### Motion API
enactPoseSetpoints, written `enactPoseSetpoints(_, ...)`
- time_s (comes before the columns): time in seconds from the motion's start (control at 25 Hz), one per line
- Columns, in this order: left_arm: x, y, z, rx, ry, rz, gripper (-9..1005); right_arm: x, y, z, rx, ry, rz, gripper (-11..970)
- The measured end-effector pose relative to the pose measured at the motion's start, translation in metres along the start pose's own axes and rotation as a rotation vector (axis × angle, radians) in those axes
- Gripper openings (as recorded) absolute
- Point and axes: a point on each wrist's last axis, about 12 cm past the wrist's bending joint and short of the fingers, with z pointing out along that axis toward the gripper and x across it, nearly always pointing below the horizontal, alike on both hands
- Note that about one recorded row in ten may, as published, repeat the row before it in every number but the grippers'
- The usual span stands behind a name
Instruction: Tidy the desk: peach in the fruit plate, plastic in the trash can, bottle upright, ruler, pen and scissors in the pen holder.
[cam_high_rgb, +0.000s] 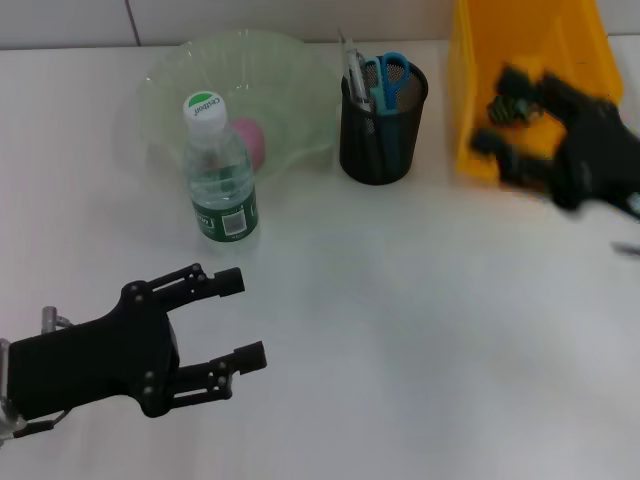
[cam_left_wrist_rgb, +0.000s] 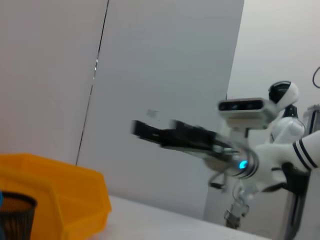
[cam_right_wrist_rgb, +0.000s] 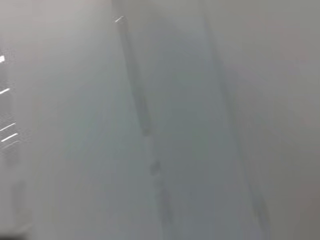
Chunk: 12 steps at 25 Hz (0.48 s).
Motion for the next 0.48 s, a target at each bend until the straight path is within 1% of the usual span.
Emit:
enactPoseSetpoints(0.04,0.000,0.000,0.000,0.000,0.000,0.000,796,0.000,0.005,-0.013,-0.058,0.044,-0.001,623)
enactPoseSetpoints(0.08,-0.001,0.003,-0.004,0.010,0.037,-0.017,796,0.002,0.011,-0.023,-0.115,0.097,-0.002,648)
enactPoseSetpoints(0.16,-0.001,0.005,-0.004,0.021,0.067,-0.025,796,0.009,0.024,-0.047,-0.216,0.206,0.013,704)
enactPoseSetpoints(0.24,-0.001,0.007,-0.004,0.026,0.084,-0.031,796,0.017,0.034,-0.061,-0.243,0.267,0.043,765)
enactPoseSetpoints(0.32,-0.001,0.011,0.000,0.046,0.118,-0.036,796,0.025,0.042,-0.067,-0.249,0.301,0.067,826)
enactPoseSetpoints(0.48,-0.003,0.014,0.003,0.064,0.134,-0.028,796,0.036,0.052,-0.065,-0.260,0.349,0.080,826)
